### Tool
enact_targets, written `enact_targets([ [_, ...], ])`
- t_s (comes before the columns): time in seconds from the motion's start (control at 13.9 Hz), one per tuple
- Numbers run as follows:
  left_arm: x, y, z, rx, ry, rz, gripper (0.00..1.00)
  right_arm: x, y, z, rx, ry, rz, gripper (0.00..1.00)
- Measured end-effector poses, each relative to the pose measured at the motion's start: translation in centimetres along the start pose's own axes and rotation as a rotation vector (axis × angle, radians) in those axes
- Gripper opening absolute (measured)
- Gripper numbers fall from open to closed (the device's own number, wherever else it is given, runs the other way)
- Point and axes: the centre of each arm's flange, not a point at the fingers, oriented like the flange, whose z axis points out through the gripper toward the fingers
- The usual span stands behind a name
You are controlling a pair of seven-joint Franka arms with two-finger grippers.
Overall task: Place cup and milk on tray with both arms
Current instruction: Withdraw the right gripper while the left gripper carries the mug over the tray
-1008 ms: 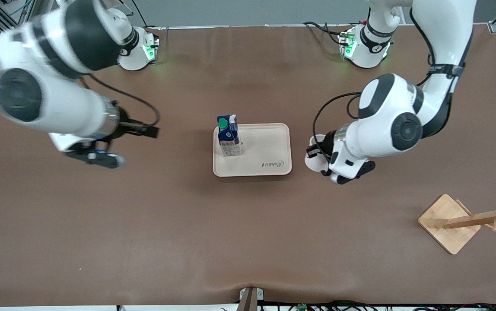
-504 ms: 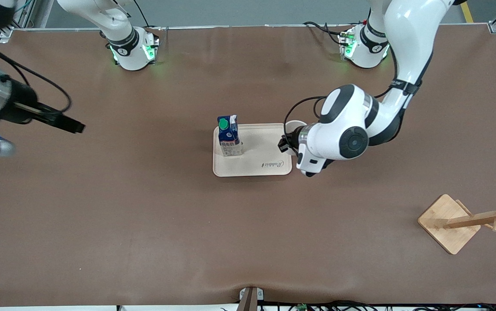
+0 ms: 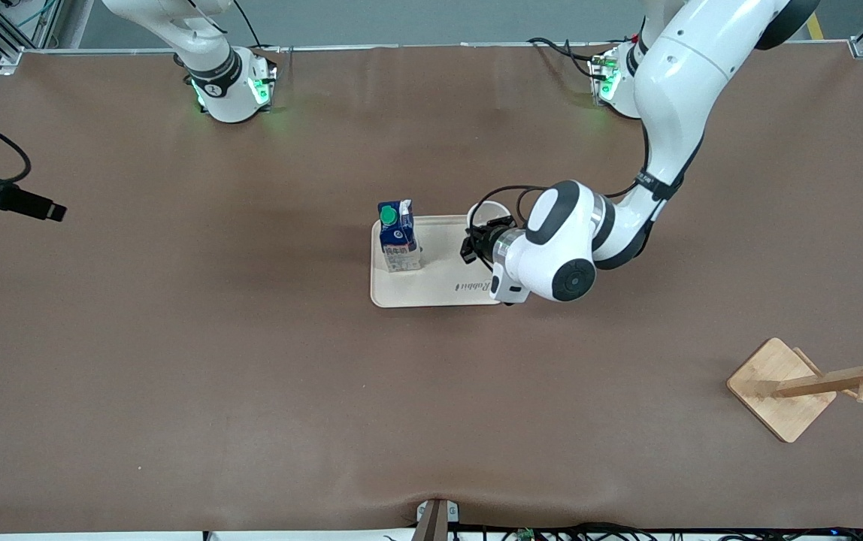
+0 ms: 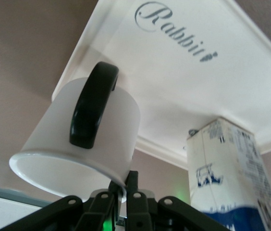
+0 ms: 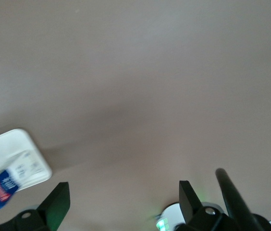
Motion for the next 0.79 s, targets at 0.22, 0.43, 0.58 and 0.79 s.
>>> enact_targets([
  [0.22,0.4,0.1,0.6,-0.001,-0.007,-0.007,0.07,-3.0,0.0,0.3,-0.015,0.044,-0.155,1.0],
  [0.43,0.4,0.2,1.1,-0.001,-0.006,-0.007,0.07,-4.2,1.3,0.2,-0.011,0.057,-0.249,1.0],
  [0.58,0.8,0.3,1.8,0.002,-0.01,-0.013,0.07,-4.3,1.3,-0.3,-0.009,0.081,-0.262,1.0],
  [0.79,1.2,0.3,2.7,0.012,-0.018,-0.018,0.07,-4.4,1.7,-1.2,-0.009,0.105,-0.256,1.0],
])
